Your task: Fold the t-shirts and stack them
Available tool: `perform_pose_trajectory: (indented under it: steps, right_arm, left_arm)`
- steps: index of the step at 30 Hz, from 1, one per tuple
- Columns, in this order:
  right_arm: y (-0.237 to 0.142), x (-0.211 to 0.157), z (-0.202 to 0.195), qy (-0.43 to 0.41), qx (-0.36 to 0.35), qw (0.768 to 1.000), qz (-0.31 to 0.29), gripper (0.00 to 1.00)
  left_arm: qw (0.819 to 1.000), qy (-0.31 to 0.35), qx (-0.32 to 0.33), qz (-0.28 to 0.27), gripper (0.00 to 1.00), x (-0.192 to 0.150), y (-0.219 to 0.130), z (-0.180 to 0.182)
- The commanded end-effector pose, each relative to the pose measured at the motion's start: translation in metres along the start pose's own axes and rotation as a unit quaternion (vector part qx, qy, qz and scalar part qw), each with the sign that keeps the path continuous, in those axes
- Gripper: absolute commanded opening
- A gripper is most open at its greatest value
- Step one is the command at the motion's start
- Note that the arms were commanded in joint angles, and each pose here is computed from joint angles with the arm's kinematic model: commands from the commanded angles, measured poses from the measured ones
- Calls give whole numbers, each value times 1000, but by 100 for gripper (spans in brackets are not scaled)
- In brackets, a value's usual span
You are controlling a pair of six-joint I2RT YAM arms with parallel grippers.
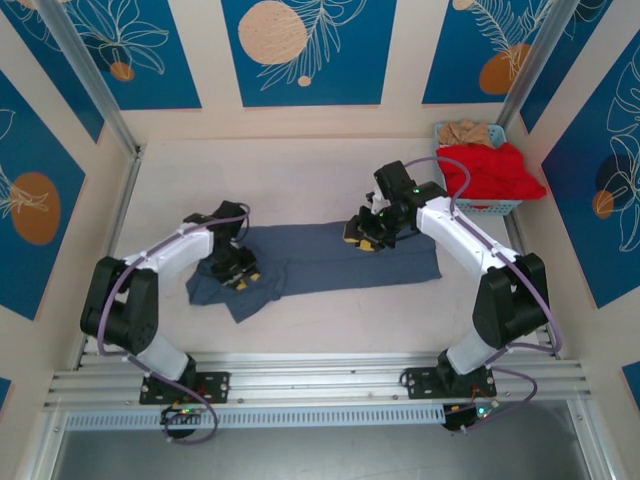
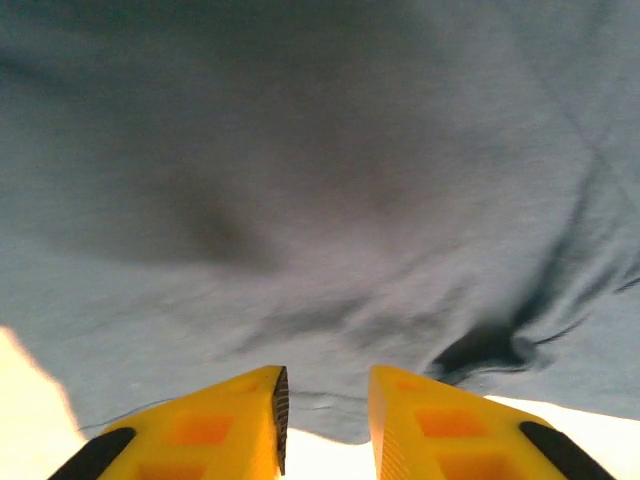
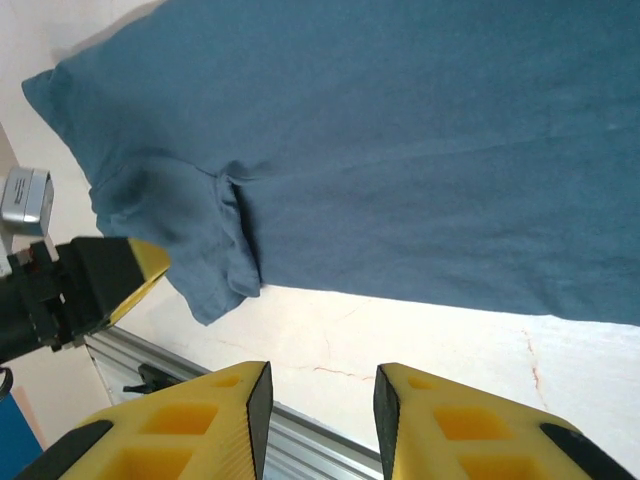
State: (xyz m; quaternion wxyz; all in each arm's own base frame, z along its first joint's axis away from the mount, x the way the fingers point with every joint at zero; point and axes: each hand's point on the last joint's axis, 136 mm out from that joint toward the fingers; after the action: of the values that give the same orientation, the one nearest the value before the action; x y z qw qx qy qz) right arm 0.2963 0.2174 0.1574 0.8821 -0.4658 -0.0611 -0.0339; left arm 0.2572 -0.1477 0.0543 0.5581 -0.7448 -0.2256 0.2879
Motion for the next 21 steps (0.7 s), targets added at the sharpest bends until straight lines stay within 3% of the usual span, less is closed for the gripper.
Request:
perform_pose_trajectory:
  steps: [1,7,21]
  right_arm:
    - [3,-3,-2,13,0,1000,7,35]
    - [-8,1,3,8,4,1000,-7,35]
    - [-28,-3,37,-34,70,996,-31,35]
  left_arm:
    - [999,38,-37,0,23,-6,6,-42]
    - [998,56,30,3,17,-10,33,-27]
    - [993,113,44,3,16,-41,36,-52]
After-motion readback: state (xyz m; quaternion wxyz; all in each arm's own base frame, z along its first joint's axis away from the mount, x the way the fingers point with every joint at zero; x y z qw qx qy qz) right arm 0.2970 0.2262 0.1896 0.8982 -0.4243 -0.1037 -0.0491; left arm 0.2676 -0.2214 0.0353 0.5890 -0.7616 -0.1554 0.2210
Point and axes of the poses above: each hand's point on the last joint's axis, 136 mm out from that joint toward the fingers, its own y axis out along the fingers, its own z axis along the line the jaws close on, x = y × z, and after that the axes turned 13 degrees about -y, right-handed
